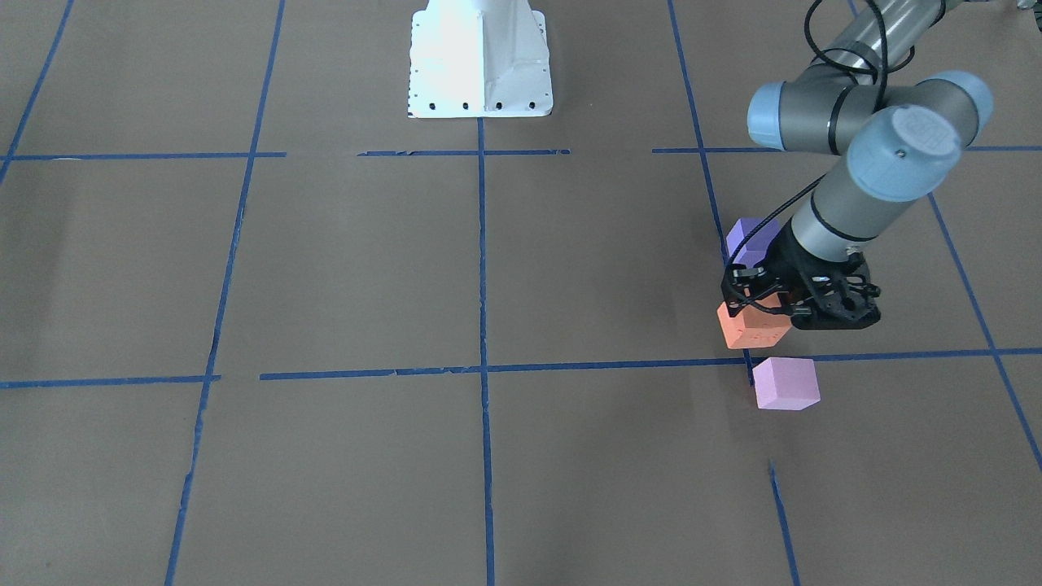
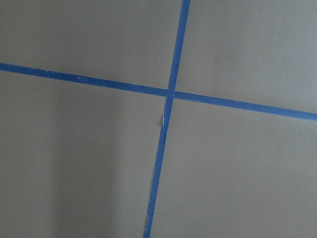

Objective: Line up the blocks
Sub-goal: 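Carry the orange cube toward the pink cube with the left gripper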

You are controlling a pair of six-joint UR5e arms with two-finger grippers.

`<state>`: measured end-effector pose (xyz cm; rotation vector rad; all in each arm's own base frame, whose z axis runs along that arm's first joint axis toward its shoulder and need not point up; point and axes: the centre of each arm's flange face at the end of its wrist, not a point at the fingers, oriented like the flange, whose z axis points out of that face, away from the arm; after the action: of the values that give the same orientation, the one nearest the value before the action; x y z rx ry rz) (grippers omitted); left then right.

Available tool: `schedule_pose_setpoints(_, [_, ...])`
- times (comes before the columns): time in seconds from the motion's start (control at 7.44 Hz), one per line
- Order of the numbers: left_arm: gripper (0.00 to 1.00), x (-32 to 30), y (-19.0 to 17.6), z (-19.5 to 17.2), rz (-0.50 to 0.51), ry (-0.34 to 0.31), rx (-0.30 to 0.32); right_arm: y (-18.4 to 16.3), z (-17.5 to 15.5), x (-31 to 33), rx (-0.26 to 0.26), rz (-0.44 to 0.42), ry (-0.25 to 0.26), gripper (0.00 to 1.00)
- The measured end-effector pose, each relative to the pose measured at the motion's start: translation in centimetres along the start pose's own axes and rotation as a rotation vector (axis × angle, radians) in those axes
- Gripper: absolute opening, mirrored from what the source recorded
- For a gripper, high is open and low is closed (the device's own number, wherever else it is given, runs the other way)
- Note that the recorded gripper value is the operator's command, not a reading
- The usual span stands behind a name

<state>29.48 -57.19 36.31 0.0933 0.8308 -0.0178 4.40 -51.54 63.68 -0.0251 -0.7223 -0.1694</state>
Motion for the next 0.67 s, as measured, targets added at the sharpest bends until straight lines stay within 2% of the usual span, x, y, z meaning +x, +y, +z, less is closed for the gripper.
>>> schedule_pose_setpoints(0.27, [0.26, -5.5, 1.3, -1.4, 0.024, -0.044, -0.011, 0.0, 0.0, 0.0, 0.0, 0.0, 0.0, 1.0])
schedule_pose_setpoints(0.67, [0.26, -7.7, 2.1, 1.2, 0.033, -0.042, -0.04, 0.0, 0.0, 0.0, 0.0, 0.0, 0.0, 1.0])
